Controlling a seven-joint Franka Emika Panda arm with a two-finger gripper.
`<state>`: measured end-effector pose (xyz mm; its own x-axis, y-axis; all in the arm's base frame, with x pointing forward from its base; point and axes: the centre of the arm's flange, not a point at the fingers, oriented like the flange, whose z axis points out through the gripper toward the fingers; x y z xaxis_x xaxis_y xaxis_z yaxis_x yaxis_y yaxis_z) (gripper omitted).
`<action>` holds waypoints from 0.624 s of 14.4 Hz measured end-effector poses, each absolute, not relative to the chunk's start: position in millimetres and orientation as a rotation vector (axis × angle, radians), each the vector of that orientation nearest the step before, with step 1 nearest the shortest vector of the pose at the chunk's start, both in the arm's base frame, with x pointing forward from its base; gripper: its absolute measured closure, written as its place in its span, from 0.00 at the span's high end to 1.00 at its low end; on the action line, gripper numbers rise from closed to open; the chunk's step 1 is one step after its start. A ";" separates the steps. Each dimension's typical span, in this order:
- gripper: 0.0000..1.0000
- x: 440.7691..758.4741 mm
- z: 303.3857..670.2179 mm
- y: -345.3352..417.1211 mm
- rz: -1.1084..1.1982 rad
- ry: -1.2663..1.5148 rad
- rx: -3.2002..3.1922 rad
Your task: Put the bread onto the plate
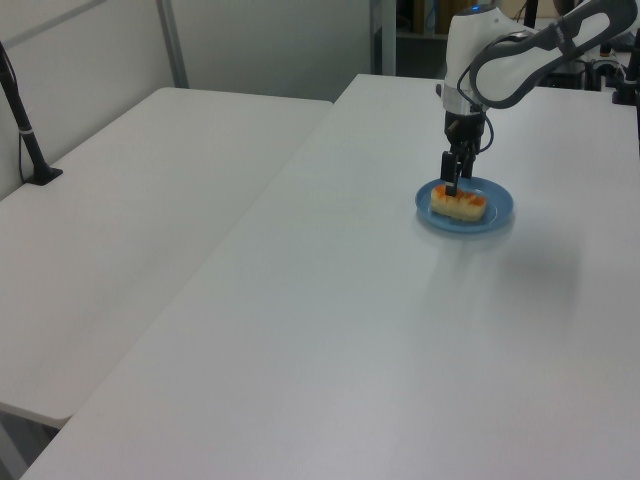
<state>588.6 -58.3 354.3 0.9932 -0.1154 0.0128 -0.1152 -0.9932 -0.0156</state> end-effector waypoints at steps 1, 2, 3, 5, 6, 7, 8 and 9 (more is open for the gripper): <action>1.00 589.6 357.9 -60.3 -0.032 0.187 -3.121; 1.00 590.2 364.2 -63.1 -0.039 0.195 -3.121; 1.00 590.0 374.4 -67.3 -0.025 0.206 -3.118; 1.00 587.8 421.7 -83.2 0.030 0.243 -3.106; 1.00 584.7 451.5 -93.0 0.055 0.266 -3.099; 1.00 580.2 480.9 -101.5 0.065 0.288 -3.091; 1.00 569.8 526.1 -111.7 0.057 0.319 -3.070; 1.00 557.7 562.0 -117.1 0.037 0.338 -3.050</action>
<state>557.7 -117.1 562.0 0.9755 -0.2177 -0.0320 -0.2195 -0.9731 -0.0700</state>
